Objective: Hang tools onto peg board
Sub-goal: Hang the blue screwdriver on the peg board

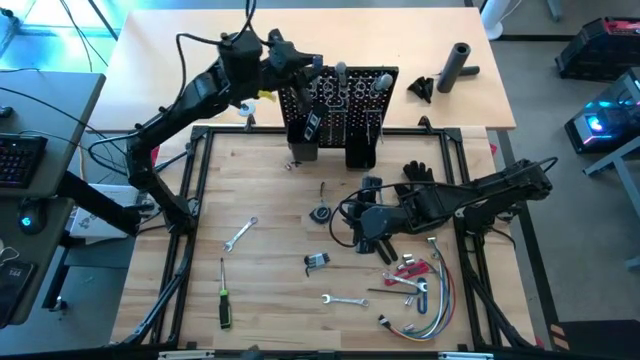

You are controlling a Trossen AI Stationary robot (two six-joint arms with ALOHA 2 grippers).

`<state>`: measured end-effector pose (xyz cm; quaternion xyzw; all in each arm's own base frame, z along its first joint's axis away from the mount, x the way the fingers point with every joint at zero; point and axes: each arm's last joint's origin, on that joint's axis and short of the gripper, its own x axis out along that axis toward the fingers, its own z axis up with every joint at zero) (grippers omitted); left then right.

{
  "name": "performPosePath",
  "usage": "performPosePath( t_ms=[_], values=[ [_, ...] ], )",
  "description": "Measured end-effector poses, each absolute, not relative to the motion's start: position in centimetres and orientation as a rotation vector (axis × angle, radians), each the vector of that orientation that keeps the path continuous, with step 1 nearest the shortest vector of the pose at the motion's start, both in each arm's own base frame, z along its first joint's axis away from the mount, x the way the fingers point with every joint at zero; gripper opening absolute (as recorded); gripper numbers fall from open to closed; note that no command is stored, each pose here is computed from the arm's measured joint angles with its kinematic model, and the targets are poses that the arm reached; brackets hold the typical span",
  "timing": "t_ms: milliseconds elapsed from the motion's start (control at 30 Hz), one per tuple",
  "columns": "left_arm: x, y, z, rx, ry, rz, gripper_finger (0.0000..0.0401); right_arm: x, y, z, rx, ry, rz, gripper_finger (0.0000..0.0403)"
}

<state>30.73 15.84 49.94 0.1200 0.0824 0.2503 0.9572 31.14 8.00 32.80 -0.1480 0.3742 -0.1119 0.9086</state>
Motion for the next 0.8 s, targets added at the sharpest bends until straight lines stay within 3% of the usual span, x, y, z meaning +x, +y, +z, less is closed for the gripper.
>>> performPosePath(
  t_ms=[533, 800],
  values=[
    [30.7, 17.0, 49.2, 0.177, 0.198, 0.570, 0.0092, 30.9, 8.3, 32.7, -0.328, 0.787, -0.216, 0.0194],
    [30.7, 17.6, 48.8, 0.128, 0.212, 0.592, 0.0121, 30.9, 8.3, 32.7, -0.324, 0.786, -0.217, 0.0194]
  ],
)
